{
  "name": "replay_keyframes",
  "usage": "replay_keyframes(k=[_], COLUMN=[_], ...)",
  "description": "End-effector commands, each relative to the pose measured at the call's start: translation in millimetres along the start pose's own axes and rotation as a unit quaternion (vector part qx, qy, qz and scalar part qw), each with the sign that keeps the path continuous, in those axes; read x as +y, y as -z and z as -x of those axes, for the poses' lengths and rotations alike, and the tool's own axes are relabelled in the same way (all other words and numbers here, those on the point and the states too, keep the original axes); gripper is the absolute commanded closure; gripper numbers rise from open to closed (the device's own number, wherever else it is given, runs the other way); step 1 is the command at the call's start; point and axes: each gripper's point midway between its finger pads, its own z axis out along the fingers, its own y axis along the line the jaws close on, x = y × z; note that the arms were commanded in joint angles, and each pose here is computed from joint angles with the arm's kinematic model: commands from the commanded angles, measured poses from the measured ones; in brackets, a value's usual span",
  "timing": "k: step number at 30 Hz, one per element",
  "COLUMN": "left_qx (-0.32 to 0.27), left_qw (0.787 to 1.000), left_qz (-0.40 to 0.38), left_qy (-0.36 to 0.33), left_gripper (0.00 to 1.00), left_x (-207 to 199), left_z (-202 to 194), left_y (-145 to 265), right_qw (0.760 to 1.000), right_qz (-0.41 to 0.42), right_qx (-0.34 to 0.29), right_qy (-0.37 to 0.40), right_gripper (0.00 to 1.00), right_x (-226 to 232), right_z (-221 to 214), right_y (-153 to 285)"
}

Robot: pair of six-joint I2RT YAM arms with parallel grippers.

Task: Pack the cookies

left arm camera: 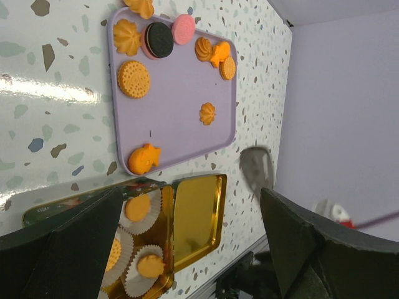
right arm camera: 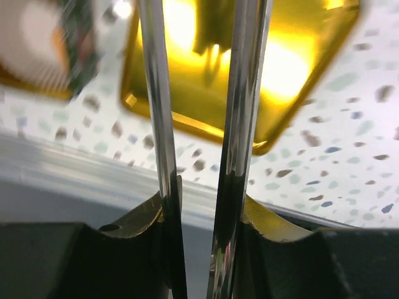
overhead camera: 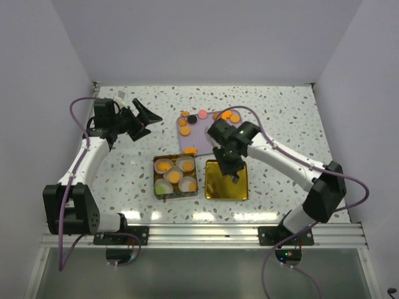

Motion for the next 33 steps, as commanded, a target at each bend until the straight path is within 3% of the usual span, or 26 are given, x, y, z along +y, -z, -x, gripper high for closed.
replay_keyframes(k=[1, 7, 14, 20, 24, 30, 33], left_qx=[-0.017, -0.012, -0.007, -0.006, -0.01, -0.023, -0.027], left_qw=[0.999, 1.0, 1.0, 1.0, 1.0, 0.999, 0.998], left_qz=[-0.022, -0.022, -0.018, -0.012, -0.012, 0.004, 0.008], left_qy=[-0.023, -0.019, -0.025, -0.023, -0.025, -0.039, -0.059], left_gripper=[0.03, 0.03, 0.03, 0.03, 0.03, 0.03, 0.03], left_x=[-20.3, -18.6, -18.3, -13.1, -13.9, -12.7, -23.2], left_z=[8.7, 2.4, -1.9, -5.2, -2.5, 3.7, 4.3], left_y=[8.7, 11.1, 15.6, 15.2, 14.7, 15.1, 13.8], right_qw=[0.989, 0.964, 0.949, 0.94, 0.939, 0.94, 0.94], right_qz=[-0.049, -0.087, -0.102, -0.101, -0.107, -0.103, -0.104], right_qx=[-0.056, -0.042, 0.026, 0.066, 0.072, 0.081, 0.074], right_qy=[-0.125, -0.246, -0.299, -0.318, -0.318, -0.316, -0.317], right_gripper=[0.66, 0.65, 0.56, 0.48, 0.31, 0.21, 0.1], right_x=[-85.7, -178.4, -234.0, -247.5, -251.9, -249.6, -250.0], right_z=[34.3, 51.9, 45.0, 34.3, 32.9, 26.9, 28.0], right_y=[13.3, -18.6, -76.4, -108.0, -112.9, -118.9, -113.2])
